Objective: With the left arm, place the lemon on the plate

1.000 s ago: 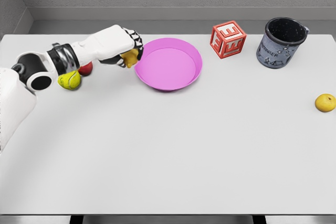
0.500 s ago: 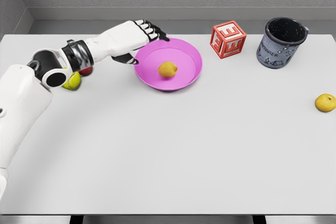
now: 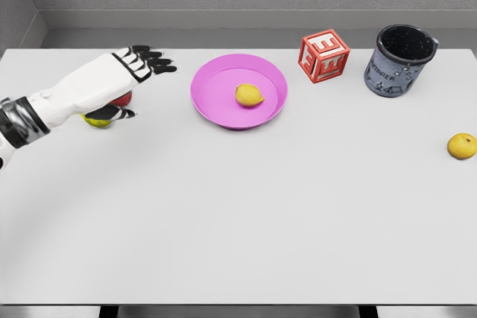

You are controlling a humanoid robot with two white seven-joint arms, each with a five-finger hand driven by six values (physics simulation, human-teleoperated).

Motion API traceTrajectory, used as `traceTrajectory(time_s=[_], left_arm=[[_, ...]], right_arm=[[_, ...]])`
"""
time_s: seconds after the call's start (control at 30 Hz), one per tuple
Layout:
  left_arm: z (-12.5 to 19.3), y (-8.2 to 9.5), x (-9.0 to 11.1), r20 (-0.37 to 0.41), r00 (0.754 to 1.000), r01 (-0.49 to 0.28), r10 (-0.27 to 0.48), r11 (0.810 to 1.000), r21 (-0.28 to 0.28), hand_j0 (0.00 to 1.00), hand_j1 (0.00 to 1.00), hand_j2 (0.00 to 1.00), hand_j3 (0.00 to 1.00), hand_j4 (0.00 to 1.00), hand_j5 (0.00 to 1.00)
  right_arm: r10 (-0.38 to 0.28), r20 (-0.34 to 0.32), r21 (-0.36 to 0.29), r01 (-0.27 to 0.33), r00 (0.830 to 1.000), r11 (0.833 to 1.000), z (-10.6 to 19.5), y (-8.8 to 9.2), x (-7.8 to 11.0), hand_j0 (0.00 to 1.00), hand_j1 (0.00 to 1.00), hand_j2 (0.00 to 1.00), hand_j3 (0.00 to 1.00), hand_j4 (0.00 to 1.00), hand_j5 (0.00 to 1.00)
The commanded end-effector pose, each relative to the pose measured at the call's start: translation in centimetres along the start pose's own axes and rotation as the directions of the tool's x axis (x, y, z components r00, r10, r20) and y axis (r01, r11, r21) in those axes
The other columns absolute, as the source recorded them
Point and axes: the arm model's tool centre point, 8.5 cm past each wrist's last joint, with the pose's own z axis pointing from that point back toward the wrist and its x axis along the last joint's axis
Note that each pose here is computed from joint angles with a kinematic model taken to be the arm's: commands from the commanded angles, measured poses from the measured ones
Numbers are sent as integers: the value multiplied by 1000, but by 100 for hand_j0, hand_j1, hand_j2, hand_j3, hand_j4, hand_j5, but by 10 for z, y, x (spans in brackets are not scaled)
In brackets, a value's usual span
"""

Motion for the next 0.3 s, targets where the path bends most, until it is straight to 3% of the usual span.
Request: traceTrajectory(time_s=[0.0, 0.17, 0.27], left_arm=[[25, 33, -14, -46, 997, 58, -56, 997, 41, 100, 100, 100, 100, 100, 100], [59, 24, -27, -131, 991, 40, -36, 999, 27, 100, 100, 100, 100, 100, 100], [62, 21, -26, -137, 990, 34, -30, 999, 21, 100, 100, 100, 100, 100, 100]], right_arm=[[-1, 0, 0, 1, 1000, 1000, 0, 0, 0, 100, 100, 100, 100, 100, 100], [-1, 0, 0, 1, 1000, 1000, 0, 0, 0, 100, 100, 100, 100, 100, 100], [-1, 0, 0, 1, 1000, 1000, 0, 0, 0, 100, 100, 100, 100, 100, 100]])
